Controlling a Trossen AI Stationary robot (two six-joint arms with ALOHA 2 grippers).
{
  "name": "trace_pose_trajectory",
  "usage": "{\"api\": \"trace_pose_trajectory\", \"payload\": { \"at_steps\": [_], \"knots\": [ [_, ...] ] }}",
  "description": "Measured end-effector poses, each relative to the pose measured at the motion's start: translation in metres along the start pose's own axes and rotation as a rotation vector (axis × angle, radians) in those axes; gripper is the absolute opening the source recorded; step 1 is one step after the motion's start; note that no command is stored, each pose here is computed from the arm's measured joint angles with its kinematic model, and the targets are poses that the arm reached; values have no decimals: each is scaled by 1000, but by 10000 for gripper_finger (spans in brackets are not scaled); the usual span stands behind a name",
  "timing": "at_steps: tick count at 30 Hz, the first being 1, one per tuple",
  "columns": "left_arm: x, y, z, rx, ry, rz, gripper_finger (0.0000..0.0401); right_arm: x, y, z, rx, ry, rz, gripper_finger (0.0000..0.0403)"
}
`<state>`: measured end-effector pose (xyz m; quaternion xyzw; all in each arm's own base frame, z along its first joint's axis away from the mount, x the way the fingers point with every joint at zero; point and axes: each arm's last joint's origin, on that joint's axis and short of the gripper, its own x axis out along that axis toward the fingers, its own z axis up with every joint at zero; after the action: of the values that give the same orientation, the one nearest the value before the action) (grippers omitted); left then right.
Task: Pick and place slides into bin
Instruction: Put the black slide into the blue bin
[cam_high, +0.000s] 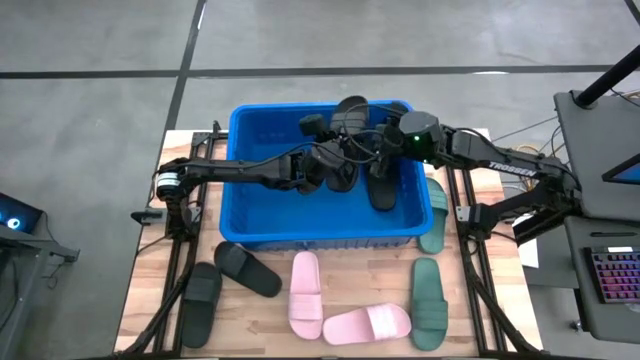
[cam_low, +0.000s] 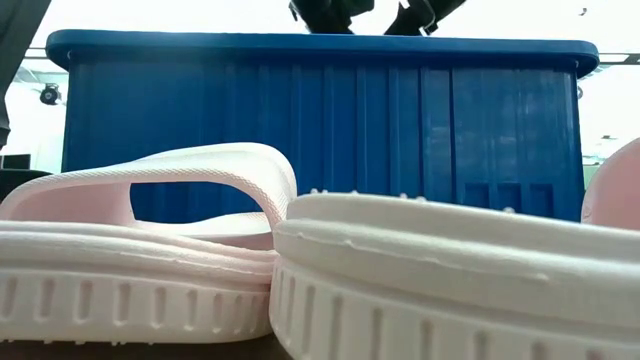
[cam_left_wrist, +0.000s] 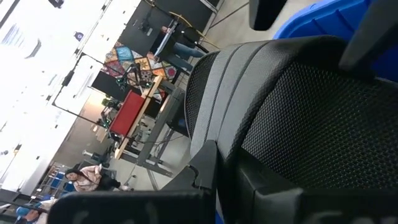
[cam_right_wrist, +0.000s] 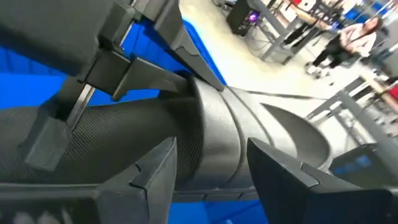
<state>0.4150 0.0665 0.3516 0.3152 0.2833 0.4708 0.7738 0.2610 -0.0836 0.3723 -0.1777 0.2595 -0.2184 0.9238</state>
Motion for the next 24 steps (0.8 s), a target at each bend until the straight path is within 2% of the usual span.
{"api": "trace_pose_trajectory", "payload": {
  "at_steps": [12,21,24],
  "knots": [
    [0,-1,0,38,-9,-15,0,4,3,0,-118,4,-2,171],
    [-2,4,6,39,-26,-19,0,15,4,-2,-140,66,-87,170],
    [-2,4,6,39,-25,-19,0,19,4,-2,-104,71,-116,164]
  ]
}}
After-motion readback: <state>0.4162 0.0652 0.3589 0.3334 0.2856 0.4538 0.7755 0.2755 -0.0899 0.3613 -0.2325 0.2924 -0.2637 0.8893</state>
